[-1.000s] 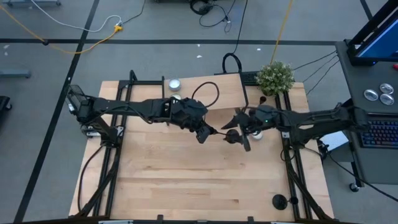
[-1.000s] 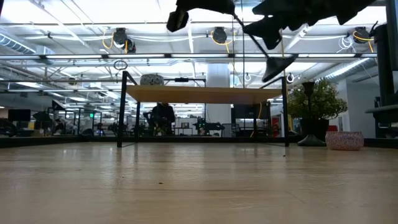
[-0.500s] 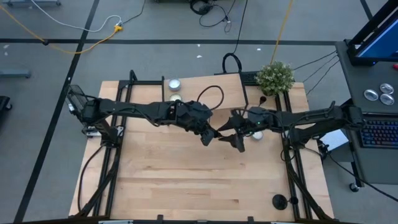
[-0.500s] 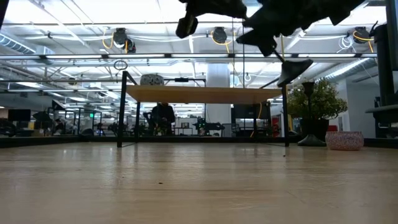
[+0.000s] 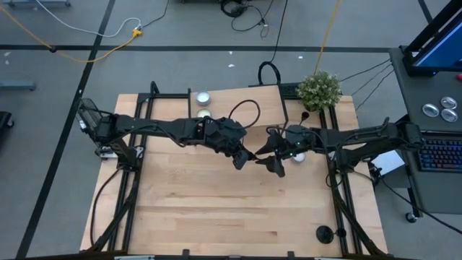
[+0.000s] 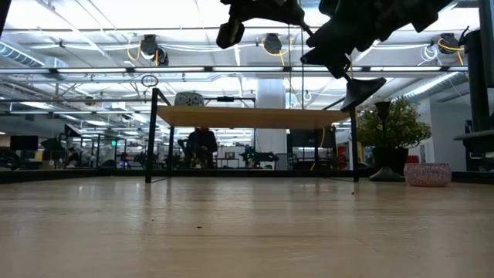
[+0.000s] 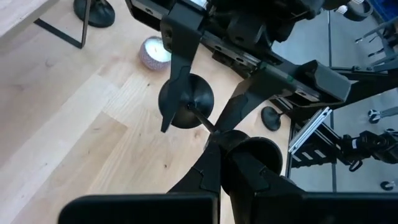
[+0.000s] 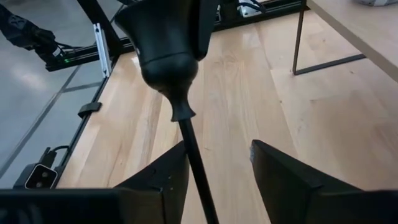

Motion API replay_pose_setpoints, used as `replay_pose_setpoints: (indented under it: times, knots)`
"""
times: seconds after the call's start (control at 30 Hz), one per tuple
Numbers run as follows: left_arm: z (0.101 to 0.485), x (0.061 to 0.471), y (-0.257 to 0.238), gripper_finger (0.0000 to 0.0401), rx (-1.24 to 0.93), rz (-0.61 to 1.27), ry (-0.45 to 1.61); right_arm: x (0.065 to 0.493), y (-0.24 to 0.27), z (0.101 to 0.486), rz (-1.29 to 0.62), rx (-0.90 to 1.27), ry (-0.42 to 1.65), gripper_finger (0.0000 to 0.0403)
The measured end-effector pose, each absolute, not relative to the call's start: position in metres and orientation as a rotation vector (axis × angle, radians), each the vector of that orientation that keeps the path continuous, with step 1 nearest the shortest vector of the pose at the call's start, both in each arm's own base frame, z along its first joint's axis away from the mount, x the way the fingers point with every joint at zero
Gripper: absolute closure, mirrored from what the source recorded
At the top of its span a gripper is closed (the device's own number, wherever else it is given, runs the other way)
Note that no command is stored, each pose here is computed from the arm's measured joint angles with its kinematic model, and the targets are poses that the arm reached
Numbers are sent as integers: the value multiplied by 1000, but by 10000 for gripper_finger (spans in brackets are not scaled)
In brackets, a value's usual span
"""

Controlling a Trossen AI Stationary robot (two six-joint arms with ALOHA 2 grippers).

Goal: Pick & Place candle stick holders
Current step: Put the bottom left black candle holder on the shelf

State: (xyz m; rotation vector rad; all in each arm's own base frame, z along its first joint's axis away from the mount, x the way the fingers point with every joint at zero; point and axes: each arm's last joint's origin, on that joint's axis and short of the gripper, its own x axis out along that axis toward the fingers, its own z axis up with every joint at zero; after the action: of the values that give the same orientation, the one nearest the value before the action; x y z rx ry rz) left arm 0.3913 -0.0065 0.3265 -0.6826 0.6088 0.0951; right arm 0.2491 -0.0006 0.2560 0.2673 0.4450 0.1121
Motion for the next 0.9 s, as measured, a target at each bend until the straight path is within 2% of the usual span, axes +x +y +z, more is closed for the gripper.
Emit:
replay_pose_setpoints:
  times: [0.37, 0.9]
  knots:
    - [326, 391, -7, 394, -691, 102, 616, 249, -1, 257, 116, 268, 435, 283]
    - [319, 395, -7, 394, -694, 107, 632, 250, -1, 258, 117, 268, 422, 296]
